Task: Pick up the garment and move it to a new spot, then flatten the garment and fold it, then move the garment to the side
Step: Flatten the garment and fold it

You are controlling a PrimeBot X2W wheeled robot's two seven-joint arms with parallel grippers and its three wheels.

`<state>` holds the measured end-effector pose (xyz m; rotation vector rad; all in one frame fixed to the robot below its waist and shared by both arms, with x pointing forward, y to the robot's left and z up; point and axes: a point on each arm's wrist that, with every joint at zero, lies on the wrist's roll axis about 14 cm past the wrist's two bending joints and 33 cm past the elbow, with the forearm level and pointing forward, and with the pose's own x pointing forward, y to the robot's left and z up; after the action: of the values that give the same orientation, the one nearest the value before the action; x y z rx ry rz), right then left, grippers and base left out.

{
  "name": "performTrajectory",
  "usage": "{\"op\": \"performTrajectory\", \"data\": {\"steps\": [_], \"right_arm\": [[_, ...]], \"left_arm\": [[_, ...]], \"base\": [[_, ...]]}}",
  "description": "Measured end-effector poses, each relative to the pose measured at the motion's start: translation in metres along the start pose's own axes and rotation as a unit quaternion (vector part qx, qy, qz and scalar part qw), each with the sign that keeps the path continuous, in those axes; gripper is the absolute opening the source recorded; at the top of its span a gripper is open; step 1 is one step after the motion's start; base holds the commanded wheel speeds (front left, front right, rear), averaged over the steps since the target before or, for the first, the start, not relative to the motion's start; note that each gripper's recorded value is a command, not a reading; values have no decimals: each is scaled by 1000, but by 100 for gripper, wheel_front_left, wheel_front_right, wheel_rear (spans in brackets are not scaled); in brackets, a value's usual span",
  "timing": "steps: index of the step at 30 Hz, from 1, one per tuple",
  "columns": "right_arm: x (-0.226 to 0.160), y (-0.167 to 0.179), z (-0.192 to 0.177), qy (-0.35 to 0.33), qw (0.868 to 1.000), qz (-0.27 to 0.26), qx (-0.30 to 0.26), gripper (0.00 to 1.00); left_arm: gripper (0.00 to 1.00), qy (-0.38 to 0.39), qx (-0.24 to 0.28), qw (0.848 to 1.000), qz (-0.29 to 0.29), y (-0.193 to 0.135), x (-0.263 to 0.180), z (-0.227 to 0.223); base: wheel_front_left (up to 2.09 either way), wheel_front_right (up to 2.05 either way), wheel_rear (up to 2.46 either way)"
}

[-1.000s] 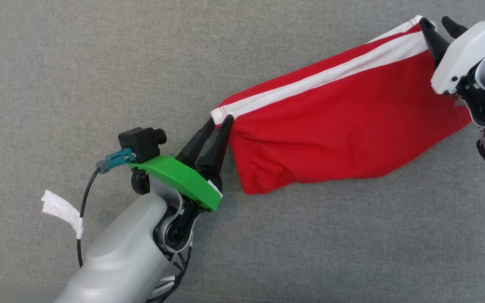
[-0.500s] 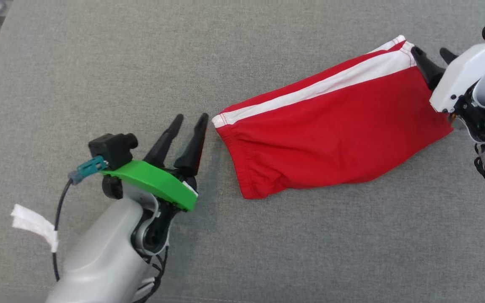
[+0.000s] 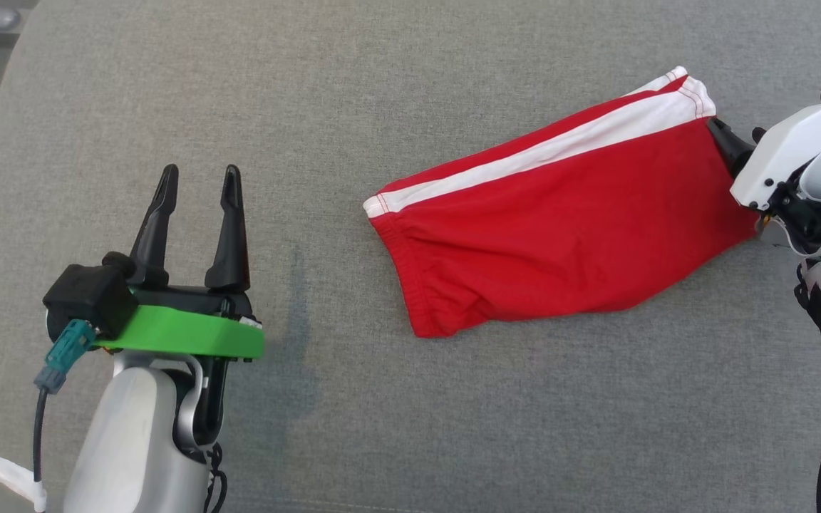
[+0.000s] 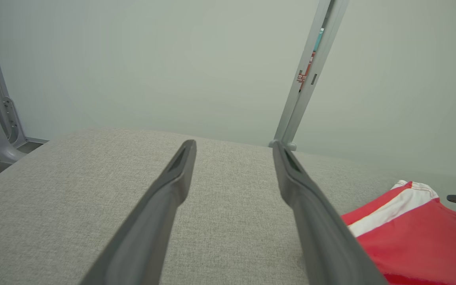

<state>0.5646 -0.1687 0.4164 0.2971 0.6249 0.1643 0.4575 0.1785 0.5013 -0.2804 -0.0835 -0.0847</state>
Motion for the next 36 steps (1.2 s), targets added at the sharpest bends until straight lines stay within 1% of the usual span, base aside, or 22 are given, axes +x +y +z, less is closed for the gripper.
{"op": "performTrajectory", "data": {"steps": [2, 5, 7, 14, 15, 17, 18, 20, 23, 27, 33, 34, 36], "right_arm": [[5, 1, -1, 2, 1000, -2, 3, 100], [12, -2, -9, 15, 1000, -11, 11, 100], [16, -3, -14, 25, 1000, -17, 5, 100], [30, 10, -33, 68, 998, -11, 6, 100], [30, 10, -34, 73, 997, -12, 6, 81], [31, 8, -36, 78, 997, -16, 3, 5], [31, 8, -37, 80, 997, -17, 2, 0], [30, 6, -37, 80, 997, -21, 2, 0], [27, 2, -31, 61, 998, -26, 2, 0], [15, -14, -21, 26, 999, -44, 14, 0], [-19, -57, 4, -41, 995, -90, 25, 0], [-35, -79, 9, -59, 992, -114, 22, 0], [-50, -96, 18, -79, 988, -134, 20, 0]], "left_arm": [[100, -1, 11, 1000, 6, 4, -2, -1], [100, 5, 13, 1000, 20, 11, -6, -6], [100, 7, 14, 1000, 27, 15, -8, -8], [100, 14, 13, 999, 43, 23, -15, -13], [100, 15, 12, 999, 44, 23, -16, -13], [100, 21, 6, 999, 47, 24, -18, -17], [100, 24, 5, 999, 46, 23, -19, -19], [100, 27, 3, 999, 44, 21, -19, -21], [100, 28, 1, 999, 41, 19, -20, -21], [100, 22, -4, 999, 38, 15, -21, -17], [100, 20, -11, 999, 24, 3, -24, -15], [100, 17, -13, 1000, 17, -3, -24, -13], [100, 15, -15, 1000, 12, -6, -24, -12]], "base": [[0, 0, 0], [0, 0, 0], [0, 0, 0], [0, 0, 0], [0, 0, 0], [0, 0, 0], [0, 0, 0], [0, 0, 0], [0, 0, 0], [0, 0, 0], [0, 0, 0], [0, 0, 0], [0, 0, 0]]}}
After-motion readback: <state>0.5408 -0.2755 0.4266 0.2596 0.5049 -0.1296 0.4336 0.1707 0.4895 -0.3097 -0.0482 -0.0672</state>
